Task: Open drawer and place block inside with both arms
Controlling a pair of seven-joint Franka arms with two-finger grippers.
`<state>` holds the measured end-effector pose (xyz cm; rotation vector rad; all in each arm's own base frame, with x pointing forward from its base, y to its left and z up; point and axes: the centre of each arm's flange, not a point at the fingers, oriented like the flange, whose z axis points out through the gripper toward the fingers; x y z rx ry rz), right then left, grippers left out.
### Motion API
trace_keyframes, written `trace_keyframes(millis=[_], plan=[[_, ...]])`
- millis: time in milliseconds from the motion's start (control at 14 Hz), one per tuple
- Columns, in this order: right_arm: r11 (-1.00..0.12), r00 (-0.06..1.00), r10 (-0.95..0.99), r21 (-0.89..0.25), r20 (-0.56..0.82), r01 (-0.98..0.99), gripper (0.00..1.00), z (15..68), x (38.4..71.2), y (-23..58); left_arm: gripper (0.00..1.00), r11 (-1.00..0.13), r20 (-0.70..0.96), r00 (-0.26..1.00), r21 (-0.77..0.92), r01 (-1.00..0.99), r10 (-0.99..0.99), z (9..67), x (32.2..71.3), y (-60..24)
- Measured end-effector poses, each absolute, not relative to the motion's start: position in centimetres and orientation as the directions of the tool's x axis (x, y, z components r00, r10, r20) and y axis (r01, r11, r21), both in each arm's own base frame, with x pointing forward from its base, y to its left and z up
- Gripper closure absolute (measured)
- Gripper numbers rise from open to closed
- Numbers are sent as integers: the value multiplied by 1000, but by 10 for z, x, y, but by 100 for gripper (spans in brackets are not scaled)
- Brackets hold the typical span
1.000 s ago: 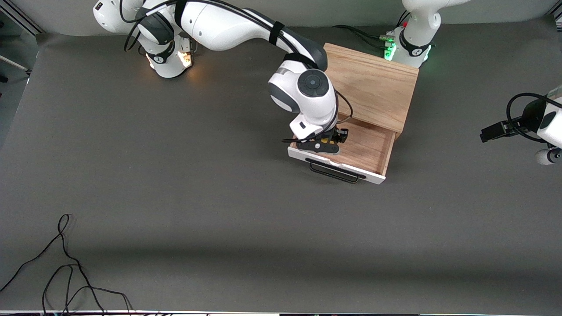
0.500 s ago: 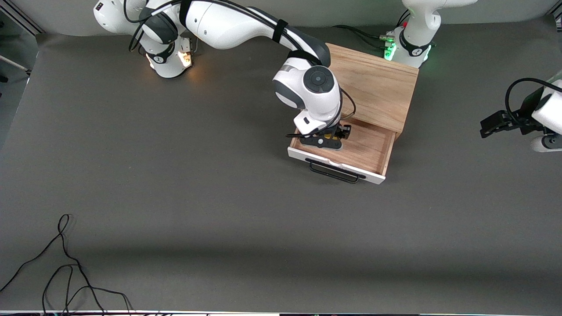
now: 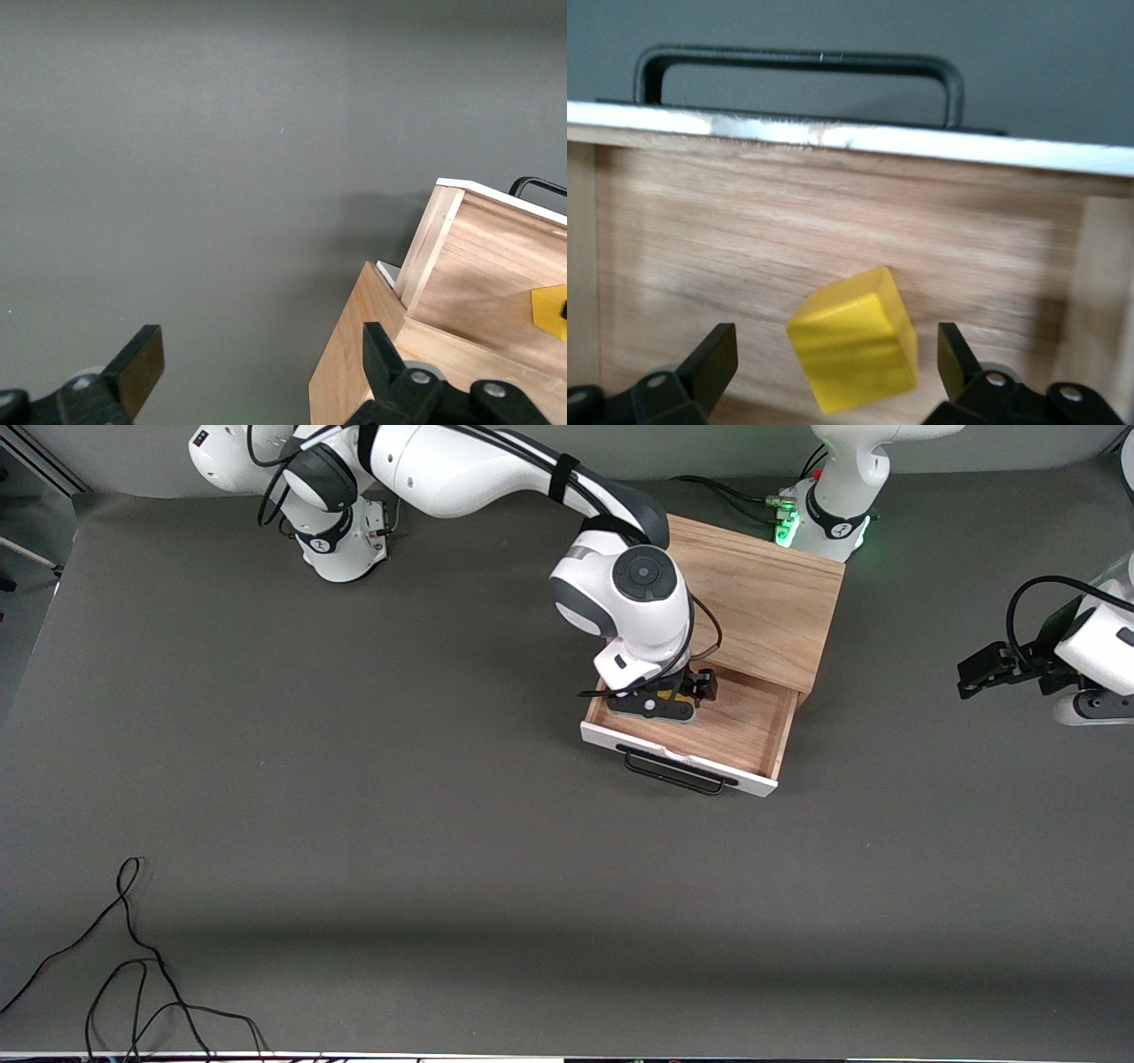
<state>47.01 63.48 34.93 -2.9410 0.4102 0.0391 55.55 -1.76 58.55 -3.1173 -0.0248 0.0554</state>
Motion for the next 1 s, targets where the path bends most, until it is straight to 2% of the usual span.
trace_keyframes(millis=[286, 500, 714, 1000], plan=[[-909, 927, -369, -185, -63, -374, 0, 448, 539, 550, 0, -1000, -38, 999, -23, -16, -15, 584, 556, -26], [-916, 940, -336, -212, -52, -340, 0, 529, 589, 446, 0, -999, -38, 999, -23, -26, -25, 583, 557, -31], [-933, 953, -303, -205, 4, -296, 0, 576, 604, 363, 0, -999, -34, 999, -23, -25, -24, 585, 559, -29], [-959, 966, -252, -151, 57, -241, 0, 599, 607, 263, 0, -999, -36, 999, -23, -23, -22, 583, 561, -26]])
